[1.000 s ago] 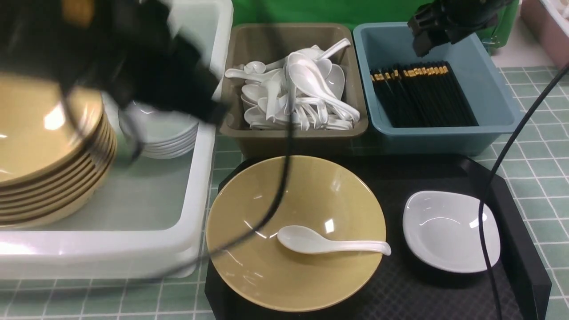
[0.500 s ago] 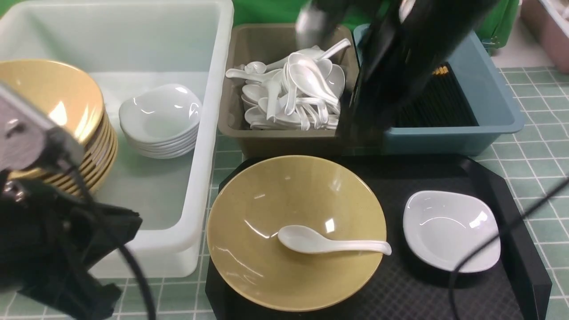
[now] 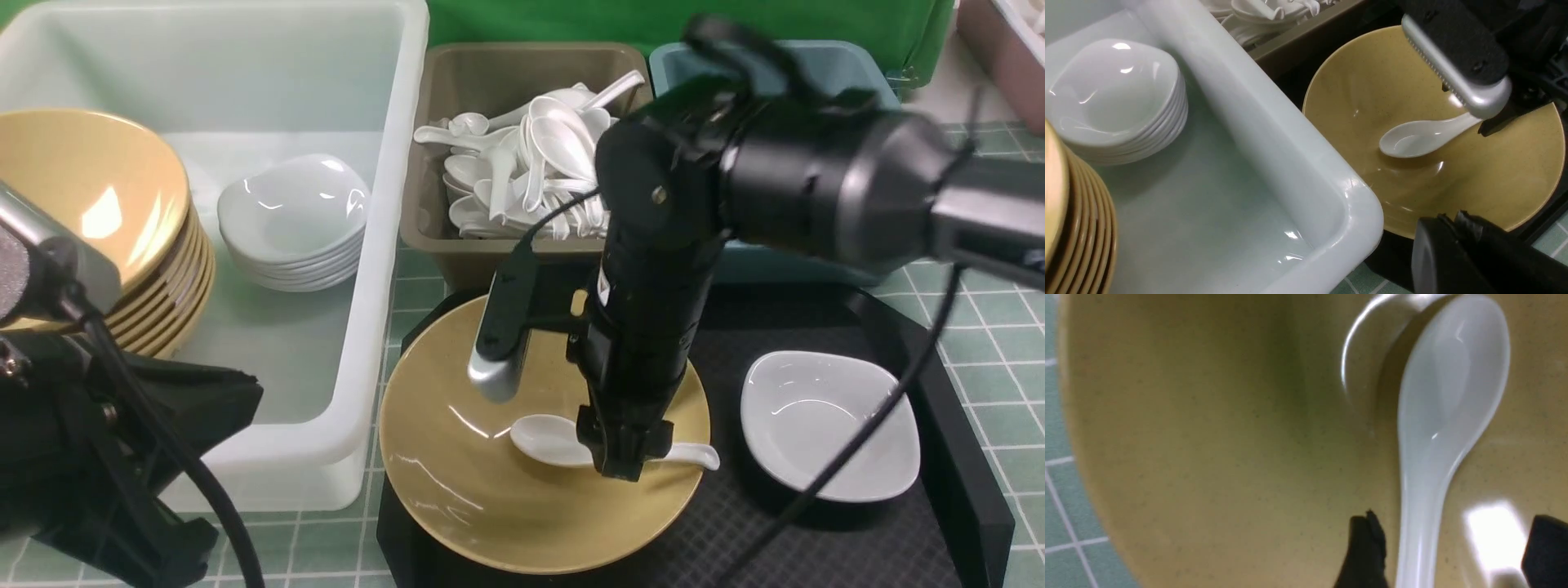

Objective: On blue table put chopsticks spoon bowls plates into blue grey white boxes.
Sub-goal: 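Reach down and grasp the white spoon resting in the bowl with the right gripper, then place the white spoon into the bin of spoons with the right gripper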

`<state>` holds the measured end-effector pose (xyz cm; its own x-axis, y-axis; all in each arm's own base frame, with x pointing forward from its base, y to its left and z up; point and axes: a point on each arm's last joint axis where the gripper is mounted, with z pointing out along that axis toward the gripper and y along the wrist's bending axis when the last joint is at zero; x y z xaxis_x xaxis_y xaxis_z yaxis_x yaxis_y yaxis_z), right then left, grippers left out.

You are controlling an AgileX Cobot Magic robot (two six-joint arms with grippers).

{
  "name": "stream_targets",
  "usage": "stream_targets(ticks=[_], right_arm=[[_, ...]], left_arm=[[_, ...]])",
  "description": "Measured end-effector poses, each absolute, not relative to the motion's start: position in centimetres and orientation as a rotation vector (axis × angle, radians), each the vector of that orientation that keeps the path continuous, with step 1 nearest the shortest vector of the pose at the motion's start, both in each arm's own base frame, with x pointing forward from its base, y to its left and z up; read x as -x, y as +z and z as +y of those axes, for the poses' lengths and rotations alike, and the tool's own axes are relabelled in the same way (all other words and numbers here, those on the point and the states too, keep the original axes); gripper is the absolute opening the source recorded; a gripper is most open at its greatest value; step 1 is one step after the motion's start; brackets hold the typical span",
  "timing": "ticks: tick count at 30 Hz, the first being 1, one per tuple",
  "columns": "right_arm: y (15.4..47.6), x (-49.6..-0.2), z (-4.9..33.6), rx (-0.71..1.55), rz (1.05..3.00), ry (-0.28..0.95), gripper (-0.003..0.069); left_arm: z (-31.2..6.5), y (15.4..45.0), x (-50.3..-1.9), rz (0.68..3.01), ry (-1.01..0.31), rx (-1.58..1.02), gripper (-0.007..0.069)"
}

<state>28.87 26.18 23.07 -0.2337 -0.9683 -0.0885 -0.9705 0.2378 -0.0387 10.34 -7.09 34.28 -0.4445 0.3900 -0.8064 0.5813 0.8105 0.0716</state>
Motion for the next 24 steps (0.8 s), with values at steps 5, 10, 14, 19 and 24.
stream_targets(ticks=[5,10,14,19,24], right_arm=[[20.9,-29.3,26.5,1.92,2.436,0.023,0.0496],[20.0,-29.4,26.5,1.943,2.457,0.011,0.0321],[20.3,-29.5,26.5,1.956,2.457,0.009,0.0183],[24.1,-31.0,27.1,1.869,2.356,-0.068,0.0186],[29.1,-32.8,26.9,1.706,2.258,-0.151,0.0186]], left_arm=[[-7.2,34.4,-10.4,2.071,-0.276,-0.709,0.0002],[-7.5,35.0,-10.9,2.001,-0.299,-0.69,0.0002],[-8.5,34.8,-12.1,1.976,-0.308,-0.688,0.0002],[-10.1,34.5,-15.1,2.049,-0.247,-0.676,0.0002],[-8.9,36.4,-17.4,2.079,-0.152,-0.529,0.0002]])
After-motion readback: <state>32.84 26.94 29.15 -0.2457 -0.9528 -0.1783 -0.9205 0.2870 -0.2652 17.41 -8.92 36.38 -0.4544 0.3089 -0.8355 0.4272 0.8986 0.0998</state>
